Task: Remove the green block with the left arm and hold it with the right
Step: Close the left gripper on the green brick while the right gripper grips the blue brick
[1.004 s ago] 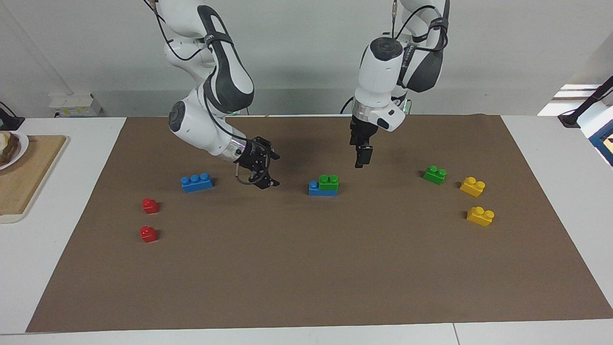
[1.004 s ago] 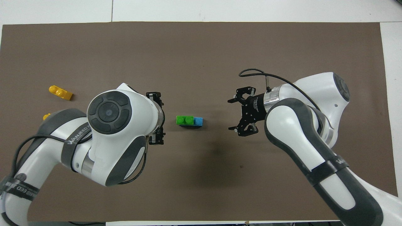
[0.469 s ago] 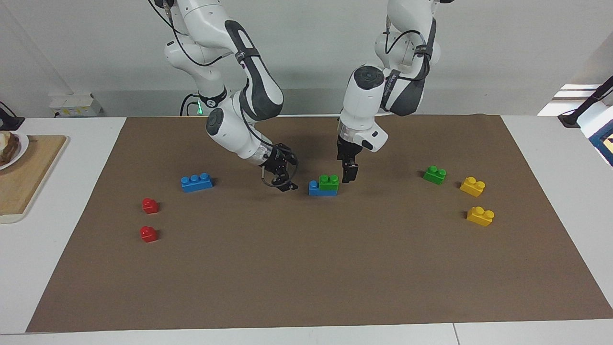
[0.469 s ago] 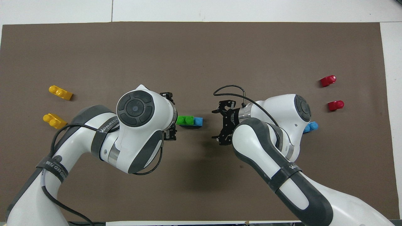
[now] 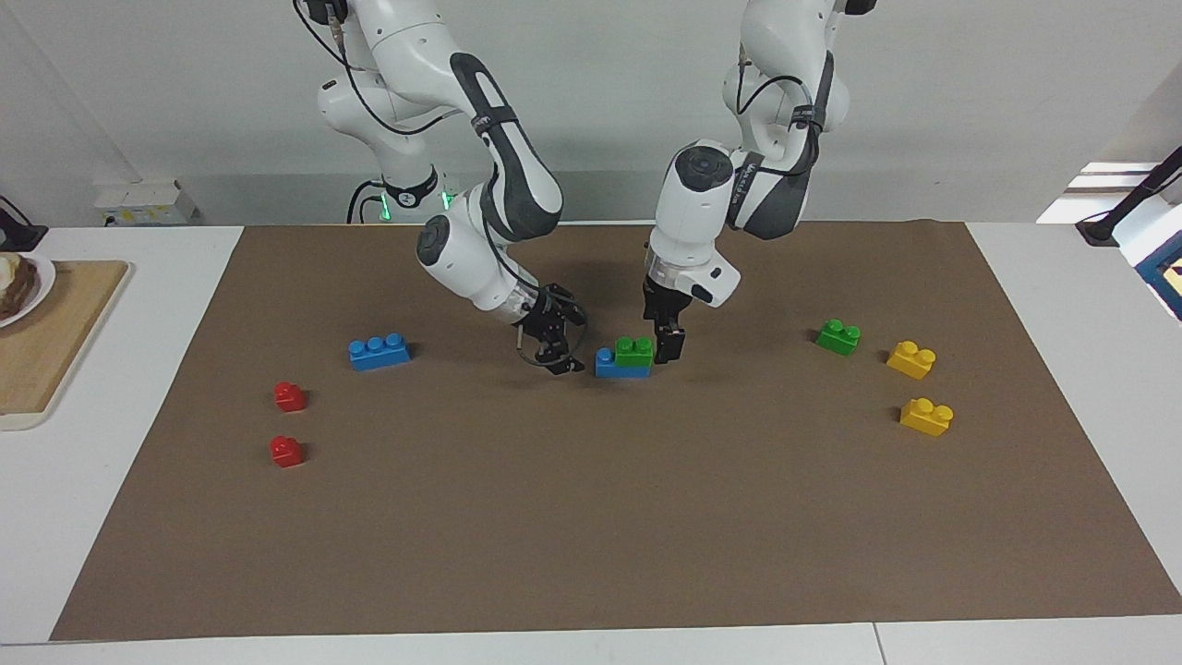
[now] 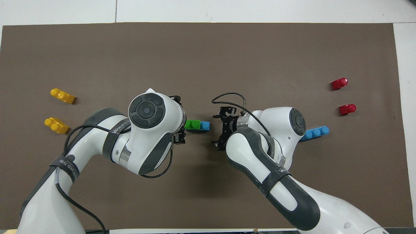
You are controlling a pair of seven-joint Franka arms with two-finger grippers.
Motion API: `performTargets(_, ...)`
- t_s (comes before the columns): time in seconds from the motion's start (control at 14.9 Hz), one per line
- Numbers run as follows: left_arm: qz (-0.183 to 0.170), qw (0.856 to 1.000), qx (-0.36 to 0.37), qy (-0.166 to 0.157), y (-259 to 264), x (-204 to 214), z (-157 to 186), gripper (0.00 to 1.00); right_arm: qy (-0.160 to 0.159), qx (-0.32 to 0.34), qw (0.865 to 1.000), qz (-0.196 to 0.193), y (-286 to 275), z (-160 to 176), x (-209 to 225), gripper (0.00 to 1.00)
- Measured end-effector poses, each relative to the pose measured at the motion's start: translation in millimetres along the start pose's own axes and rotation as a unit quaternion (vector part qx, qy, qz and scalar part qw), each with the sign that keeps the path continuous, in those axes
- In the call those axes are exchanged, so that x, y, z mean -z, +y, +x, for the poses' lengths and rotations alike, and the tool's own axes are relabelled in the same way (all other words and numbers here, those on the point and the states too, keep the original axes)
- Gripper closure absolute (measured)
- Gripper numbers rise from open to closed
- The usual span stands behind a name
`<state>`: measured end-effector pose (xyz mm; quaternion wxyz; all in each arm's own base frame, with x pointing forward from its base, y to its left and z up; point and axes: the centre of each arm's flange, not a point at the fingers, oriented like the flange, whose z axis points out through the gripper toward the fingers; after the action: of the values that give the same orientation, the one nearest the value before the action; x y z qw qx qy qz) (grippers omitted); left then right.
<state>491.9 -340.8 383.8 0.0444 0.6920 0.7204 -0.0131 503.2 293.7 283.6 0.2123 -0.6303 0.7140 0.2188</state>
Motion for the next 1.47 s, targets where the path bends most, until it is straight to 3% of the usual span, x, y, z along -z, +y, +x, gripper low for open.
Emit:
performTargets(1.21,0.011,1.0,0.015,0.004,-8,-41,-16,0.0,-0.002,0.008,0.999,0.031,-7,-24,-29,0.0)
performTargets(1.34,0.012,1.0,0.015,0.005,-8,-42,-16,0.0,-0.002,0.008,0.999,0.032,-8,-23,-29,0.1)
performTargets(1.47,0.012,1.0,0.015,0.005,-8,-42,-16,0.0,-0.001,0.008,0.999,0.035,-11,-19,-27,0.1)
